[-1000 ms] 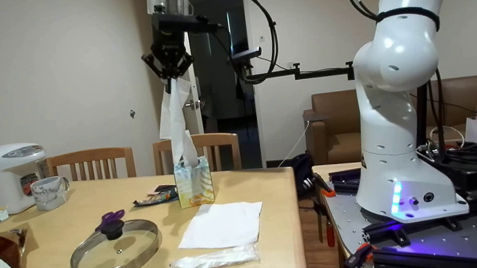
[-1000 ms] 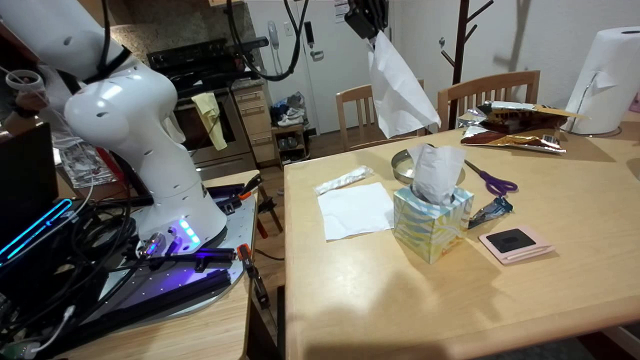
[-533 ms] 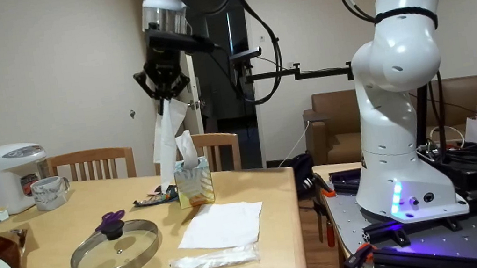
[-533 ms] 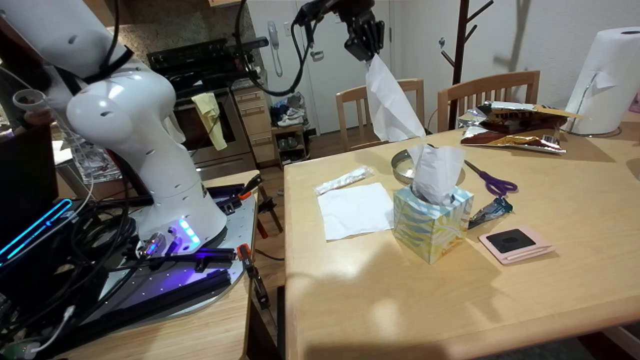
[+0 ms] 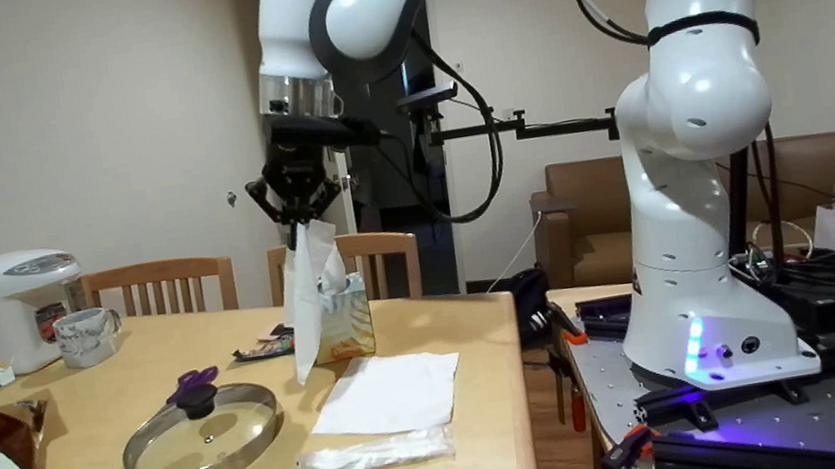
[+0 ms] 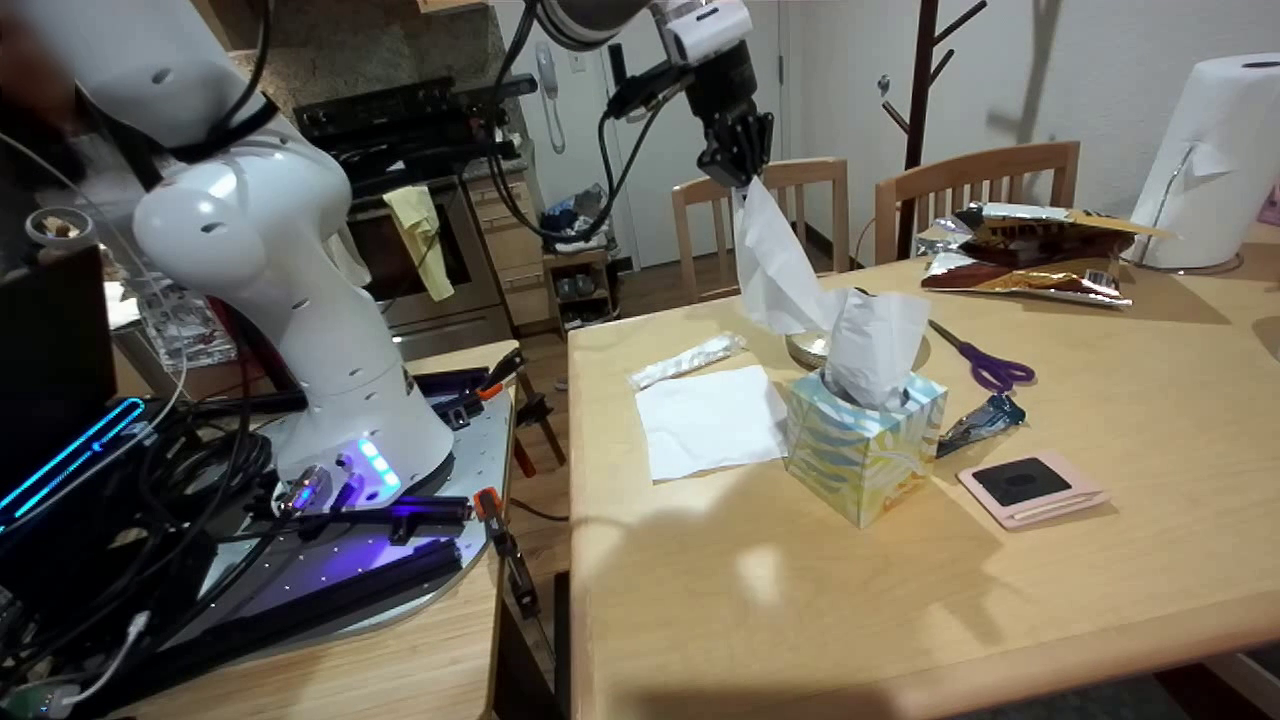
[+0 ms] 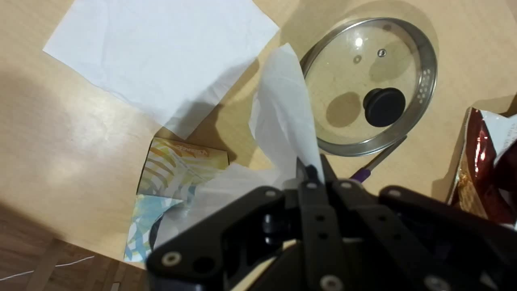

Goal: Take a piece of tissue from the tissue box and put it on the table

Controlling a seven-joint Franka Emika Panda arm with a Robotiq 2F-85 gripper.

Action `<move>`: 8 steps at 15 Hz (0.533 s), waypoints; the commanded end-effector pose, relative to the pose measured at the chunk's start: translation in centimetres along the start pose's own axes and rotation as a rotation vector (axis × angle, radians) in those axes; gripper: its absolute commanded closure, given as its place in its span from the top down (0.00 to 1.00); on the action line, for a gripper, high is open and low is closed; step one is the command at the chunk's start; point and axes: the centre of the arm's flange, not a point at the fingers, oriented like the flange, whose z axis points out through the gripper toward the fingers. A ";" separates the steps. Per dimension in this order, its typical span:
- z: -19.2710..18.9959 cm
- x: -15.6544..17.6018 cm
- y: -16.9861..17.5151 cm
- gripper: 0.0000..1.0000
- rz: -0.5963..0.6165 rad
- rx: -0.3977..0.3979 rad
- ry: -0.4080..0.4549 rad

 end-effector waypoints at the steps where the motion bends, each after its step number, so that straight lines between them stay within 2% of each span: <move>1: 2.9 -0.2 0.9 0.00 0.024 -0.018 -0.015; 8: 6.7 2.2 4.1 0.00 0.085 -0.067 -0.065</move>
